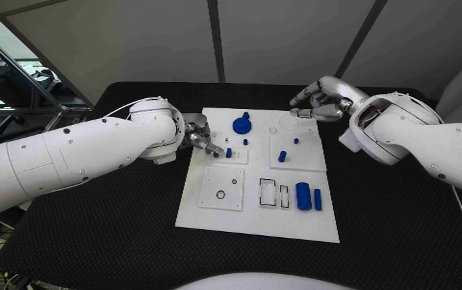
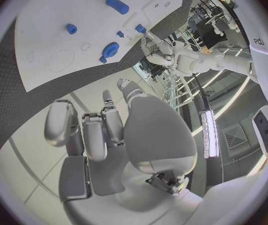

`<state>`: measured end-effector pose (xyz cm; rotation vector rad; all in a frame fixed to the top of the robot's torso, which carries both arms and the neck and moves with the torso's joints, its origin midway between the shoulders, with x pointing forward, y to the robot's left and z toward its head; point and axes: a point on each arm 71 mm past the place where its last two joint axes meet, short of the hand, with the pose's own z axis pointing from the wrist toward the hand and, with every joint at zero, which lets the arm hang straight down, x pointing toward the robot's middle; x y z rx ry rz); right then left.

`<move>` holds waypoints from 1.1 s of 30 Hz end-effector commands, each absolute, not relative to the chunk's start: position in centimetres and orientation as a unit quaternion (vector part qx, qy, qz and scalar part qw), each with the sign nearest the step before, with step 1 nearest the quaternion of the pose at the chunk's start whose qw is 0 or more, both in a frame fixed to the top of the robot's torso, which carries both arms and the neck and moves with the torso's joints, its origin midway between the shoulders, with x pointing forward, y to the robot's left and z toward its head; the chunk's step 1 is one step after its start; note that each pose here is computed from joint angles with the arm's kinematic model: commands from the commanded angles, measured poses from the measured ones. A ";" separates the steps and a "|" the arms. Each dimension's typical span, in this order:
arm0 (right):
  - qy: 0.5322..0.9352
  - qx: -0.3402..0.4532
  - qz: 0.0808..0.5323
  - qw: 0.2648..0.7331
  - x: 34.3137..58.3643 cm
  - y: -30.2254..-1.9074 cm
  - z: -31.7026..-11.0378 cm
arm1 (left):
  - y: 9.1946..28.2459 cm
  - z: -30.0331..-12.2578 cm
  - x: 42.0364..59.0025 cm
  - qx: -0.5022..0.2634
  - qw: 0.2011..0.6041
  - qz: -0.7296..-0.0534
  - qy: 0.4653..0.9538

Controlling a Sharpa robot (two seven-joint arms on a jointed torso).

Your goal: Assemble the parts on the task board

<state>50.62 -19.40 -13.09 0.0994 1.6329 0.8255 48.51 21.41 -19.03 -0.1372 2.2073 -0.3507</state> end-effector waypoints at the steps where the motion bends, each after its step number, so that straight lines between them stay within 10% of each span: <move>1: 0.705 0.040 0.360 0.610 50.6 -19.3 -12.9 | 21.2 -19.1 48.6 -0.053 0.426 -0.131 0.894; 33: 0.706 0.040 0.360 0.609 50.6 -19.1 -13.0 | 20.4 -19.3 48.9 -0.058 0.408 -0.140 0.900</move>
